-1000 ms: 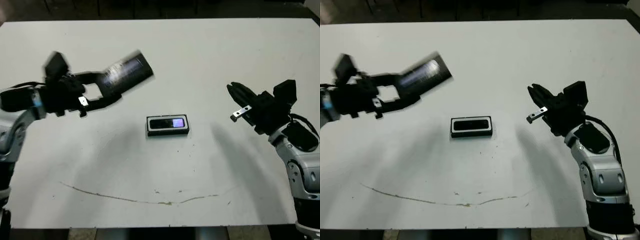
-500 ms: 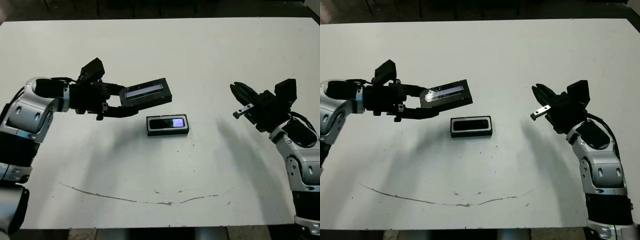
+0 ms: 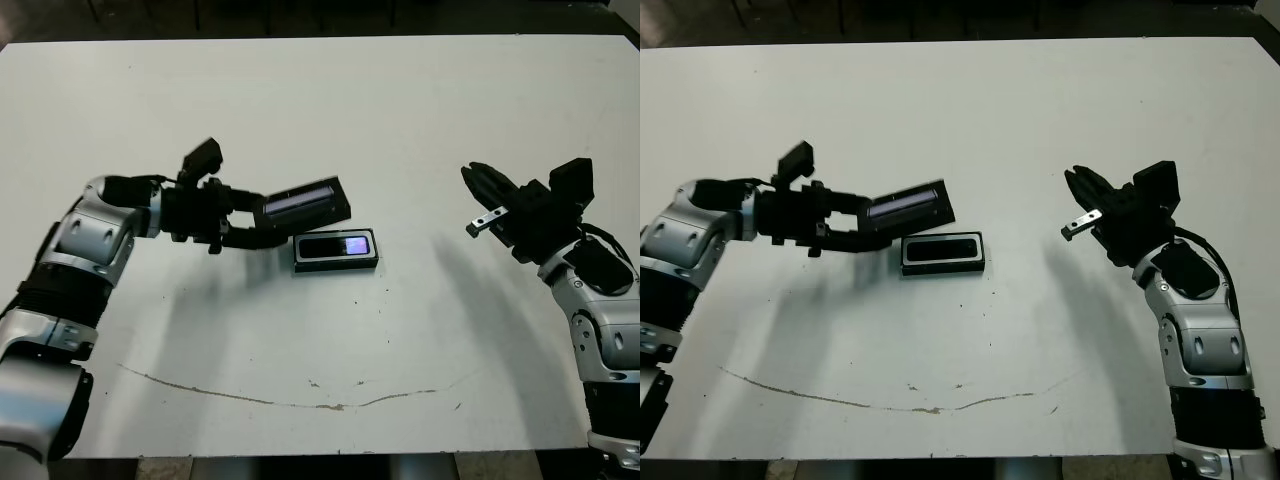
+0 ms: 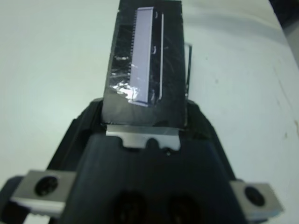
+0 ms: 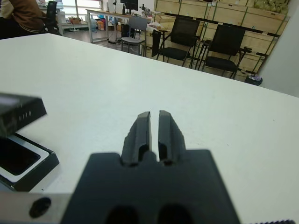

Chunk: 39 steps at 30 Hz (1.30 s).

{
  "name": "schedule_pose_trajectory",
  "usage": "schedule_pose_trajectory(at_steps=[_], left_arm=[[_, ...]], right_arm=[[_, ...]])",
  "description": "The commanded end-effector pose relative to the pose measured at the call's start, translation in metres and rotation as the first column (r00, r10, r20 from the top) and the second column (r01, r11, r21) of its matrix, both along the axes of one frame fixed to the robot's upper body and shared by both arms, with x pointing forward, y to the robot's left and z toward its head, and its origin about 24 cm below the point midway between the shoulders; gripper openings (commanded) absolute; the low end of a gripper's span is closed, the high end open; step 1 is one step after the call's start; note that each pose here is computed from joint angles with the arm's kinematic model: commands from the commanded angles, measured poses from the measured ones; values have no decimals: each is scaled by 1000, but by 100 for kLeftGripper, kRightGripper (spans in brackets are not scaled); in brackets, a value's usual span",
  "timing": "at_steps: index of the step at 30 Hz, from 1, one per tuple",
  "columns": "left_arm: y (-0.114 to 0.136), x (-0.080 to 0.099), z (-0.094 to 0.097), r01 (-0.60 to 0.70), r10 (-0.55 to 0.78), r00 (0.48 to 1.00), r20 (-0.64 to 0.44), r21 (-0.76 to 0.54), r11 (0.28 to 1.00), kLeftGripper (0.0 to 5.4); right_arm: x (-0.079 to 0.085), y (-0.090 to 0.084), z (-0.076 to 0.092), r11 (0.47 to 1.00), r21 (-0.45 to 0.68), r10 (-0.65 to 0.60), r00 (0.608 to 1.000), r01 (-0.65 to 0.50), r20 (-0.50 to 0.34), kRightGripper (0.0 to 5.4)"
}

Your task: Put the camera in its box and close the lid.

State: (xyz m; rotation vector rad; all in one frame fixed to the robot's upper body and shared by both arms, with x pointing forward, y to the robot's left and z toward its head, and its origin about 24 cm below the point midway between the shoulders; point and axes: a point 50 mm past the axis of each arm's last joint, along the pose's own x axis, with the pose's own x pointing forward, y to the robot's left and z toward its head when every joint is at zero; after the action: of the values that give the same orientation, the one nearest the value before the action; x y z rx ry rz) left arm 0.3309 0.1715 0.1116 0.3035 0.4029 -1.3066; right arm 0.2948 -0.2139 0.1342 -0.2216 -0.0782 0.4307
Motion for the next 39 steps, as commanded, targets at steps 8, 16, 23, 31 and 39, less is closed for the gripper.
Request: schedule_pose_trajectory(at_steps=[8,16,23,31,39], left_arm=[[-3,-3,-25,40,-35,996,-77,63,997,272],[-3,-5,-32,63,-51,989,-139,80,995,272],[-2,-6,-31,86,-72,986,-148,93,992,272],[-1,-9,-33,99,-85,985,-147,95,991,272],[-6,-11,-38,108,-93,983,-156,90,990,272]], right_arm=[[-6,0,-4,1000,-2,-21,999,21,-50,0],[-7,-2,-3,1000,-2,-14,998,14,-53,0],[-7,-1,-3,1000,-17,-17,999,16,-52,0],[-7,-1,-2,1000,-20,-11,999,10,-51,0],[-8,-2,-3,1000,-8,-11,998,11,-59,0]])
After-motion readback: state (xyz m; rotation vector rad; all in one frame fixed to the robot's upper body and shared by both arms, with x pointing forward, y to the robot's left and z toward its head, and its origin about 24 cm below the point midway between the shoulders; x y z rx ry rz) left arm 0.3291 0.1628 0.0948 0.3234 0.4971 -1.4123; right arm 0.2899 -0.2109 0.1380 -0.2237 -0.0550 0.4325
